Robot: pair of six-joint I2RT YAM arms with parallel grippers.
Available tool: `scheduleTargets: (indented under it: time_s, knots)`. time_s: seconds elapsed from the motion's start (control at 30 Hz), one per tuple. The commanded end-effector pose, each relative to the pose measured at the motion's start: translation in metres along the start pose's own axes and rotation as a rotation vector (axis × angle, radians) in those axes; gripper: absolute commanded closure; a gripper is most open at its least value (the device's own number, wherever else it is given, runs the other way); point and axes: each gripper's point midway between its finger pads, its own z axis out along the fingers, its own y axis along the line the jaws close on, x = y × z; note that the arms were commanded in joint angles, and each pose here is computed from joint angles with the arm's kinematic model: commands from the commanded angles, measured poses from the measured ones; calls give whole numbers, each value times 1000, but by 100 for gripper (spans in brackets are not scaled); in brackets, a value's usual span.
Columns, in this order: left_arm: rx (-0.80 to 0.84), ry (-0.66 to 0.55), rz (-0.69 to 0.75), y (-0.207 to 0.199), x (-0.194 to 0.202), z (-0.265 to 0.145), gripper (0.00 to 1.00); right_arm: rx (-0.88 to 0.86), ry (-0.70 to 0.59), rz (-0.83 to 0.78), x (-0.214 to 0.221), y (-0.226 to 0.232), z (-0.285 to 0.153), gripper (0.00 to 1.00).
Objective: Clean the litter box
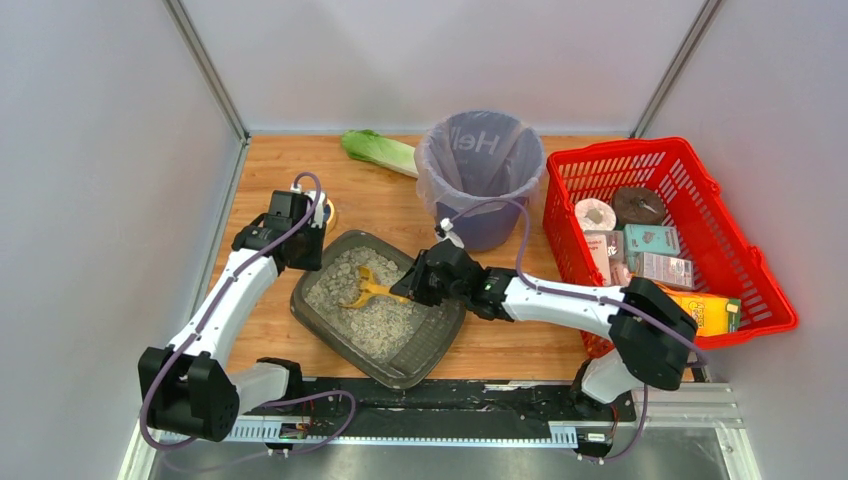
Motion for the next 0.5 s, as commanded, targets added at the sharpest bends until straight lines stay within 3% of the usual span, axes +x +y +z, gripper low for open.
scheduleTargets:
  time_s: [0.0,0.2,0.47]
  knots:
    - [49,31,6,-12,7,3,66,115,1,-10,16,-47,27,100]
    - [57,30,10,-14,6,2,66,17,15,-10,27,-46,42,100]
    - [51,14,16,-13,4,-2,66,-101,-12,-42,29,-31,25,100]
